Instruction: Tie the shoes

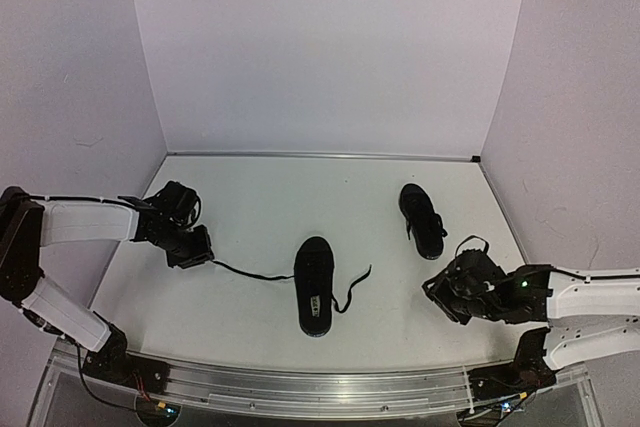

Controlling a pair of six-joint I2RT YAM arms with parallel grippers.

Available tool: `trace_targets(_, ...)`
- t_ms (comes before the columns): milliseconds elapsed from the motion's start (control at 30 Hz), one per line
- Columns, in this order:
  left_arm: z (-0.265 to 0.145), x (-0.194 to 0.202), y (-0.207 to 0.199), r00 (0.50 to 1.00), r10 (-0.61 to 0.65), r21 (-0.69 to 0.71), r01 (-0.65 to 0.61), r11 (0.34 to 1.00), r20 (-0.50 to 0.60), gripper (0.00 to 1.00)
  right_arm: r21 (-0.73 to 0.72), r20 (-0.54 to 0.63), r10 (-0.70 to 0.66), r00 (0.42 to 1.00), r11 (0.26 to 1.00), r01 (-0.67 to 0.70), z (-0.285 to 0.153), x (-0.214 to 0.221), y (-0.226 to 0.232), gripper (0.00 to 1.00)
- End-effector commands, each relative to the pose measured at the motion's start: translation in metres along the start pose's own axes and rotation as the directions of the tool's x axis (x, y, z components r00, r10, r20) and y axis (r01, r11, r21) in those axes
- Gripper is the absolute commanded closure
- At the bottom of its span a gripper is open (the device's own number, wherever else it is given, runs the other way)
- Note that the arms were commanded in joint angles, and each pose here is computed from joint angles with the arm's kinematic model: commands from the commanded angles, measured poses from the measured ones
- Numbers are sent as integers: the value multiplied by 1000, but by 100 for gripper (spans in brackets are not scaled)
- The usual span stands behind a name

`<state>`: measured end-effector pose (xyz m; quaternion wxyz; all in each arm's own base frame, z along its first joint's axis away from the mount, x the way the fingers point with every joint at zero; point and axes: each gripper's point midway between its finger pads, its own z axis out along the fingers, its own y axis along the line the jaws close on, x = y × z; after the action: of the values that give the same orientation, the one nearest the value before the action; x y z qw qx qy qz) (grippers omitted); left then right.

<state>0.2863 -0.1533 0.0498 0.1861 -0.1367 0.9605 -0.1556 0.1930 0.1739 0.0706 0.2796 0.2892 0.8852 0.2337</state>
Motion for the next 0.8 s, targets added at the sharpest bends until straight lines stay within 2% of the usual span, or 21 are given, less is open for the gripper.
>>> trace_targets(0, -16, -19, -22, 998, 40, 52, -42, 998, 45, 65, -94, 7, -108, 994, 990, 109, -5, -3, 40, 44)
trace_targets(100, -32, -28, -23, 994, 59, 43, -63, 997, 91, 51, -145, 8, -234, 972, 962, 232, -6, 0, 67, 30)
trace_targets(233, -54, -36, -48, 974, 184, 122, -200, 972, 131, 35, -183, 5, -383, 924, 908, 378, -4, 6, 101, 16)
trace_targets(333, -66, -33, -68, 939, 307, 156, -330, 931, 152, 28, -209, 6, -499, 867, 847, 489, 0, 12, 127, 9)
trace_targets(400, -70, -27, -78, 895, 409, 128, -433, 892, 175, 27, -238, 17, -556, 831, 805, 543, 0, 15, 143, 7)
trace_targets(467, -72, -17, -87, 828, 524, 89, -548, 832, 203, 26, -272, 35, -616, 787, 752, 600, -1, 18, 159, 6)
trace_targets(533, -72, -3, -99, 733, 645, 76, -671, 738, 216, 25, -297, 58, -664, 745, 701, 648, -3, 20, 175, 2)
trace_targets(633, -65, 16, -109, 593, 777, 96, -804, 587, 213, 24, -340, 72, -732, 677, 620, 707, -5, 27, 193, 2)
trace_targets(767, -56, 35, -117, 403, 883, 151, -914, 376, 242, 26, -408, 80, -761, 644, 564, 718, -16, 33, 214, 2)
